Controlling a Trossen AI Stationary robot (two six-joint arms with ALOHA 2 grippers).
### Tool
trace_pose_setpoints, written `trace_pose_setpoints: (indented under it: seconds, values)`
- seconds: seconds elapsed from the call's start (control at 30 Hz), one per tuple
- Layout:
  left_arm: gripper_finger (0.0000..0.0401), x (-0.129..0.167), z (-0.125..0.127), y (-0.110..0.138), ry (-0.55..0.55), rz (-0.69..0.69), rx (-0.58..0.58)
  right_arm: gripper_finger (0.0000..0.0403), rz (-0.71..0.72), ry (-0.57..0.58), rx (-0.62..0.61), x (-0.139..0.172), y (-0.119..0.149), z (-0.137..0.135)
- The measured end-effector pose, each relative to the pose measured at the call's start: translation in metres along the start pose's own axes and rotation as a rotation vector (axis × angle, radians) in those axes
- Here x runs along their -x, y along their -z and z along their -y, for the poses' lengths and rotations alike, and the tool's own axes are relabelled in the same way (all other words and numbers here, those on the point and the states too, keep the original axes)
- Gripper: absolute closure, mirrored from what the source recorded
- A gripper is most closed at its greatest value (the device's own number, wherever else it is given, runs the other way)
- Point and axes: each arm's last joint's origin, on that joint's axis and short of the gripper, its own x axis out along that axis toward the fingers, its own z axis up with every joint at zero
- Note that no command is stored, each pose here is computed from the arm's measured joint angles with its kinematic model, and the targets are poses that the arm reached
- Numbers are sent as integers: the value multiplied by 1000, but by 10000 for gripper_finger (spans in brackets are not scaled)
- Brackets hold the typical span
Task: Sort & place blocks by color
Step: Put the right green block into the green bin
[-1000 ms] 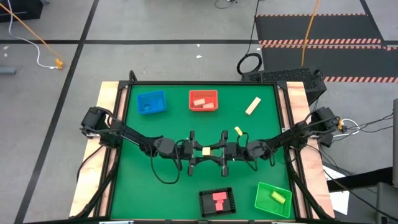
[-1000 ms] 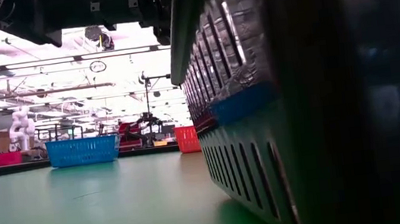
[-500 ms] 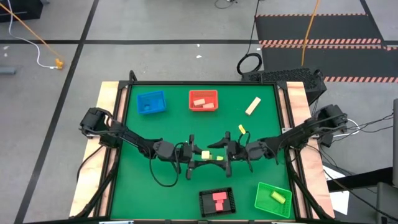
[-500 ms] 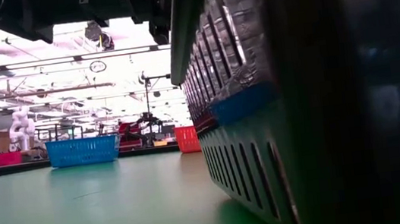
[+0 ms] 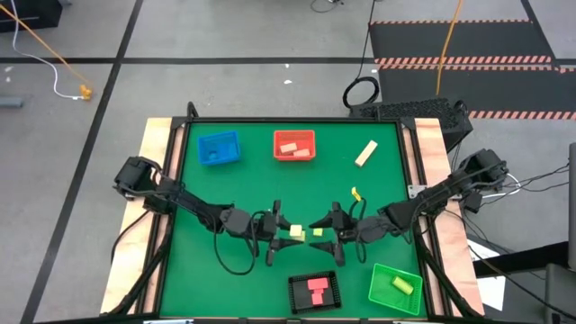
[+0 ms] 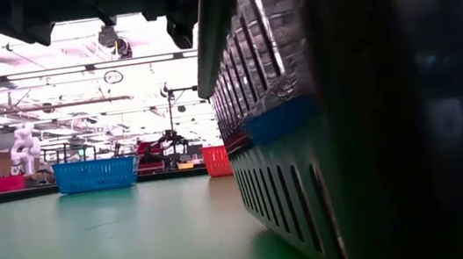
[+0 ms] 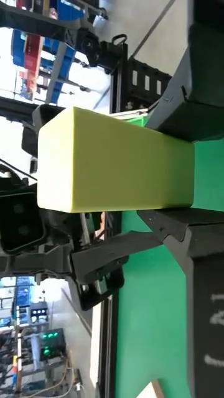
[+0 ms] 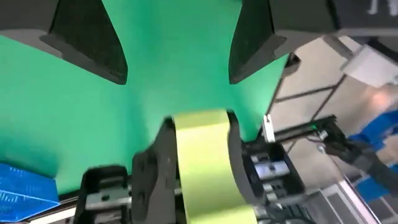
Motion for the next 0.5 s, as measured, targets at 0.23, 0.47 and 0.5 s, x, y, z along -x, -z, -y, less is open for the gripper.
trace_pose_setpoints:
  seconds: [0.23,0.47,0.5]
  values:
    - [267,3,13,1,78,-10,70,133,37,-26,37,2,-2,-6]
    - [267,5,23,2,110,-11,112,133,219,-53,166,-11,-5,-11]
    - [267,5,23,2,110,-12,114,133,228,-60,180,-13,-3,-12]
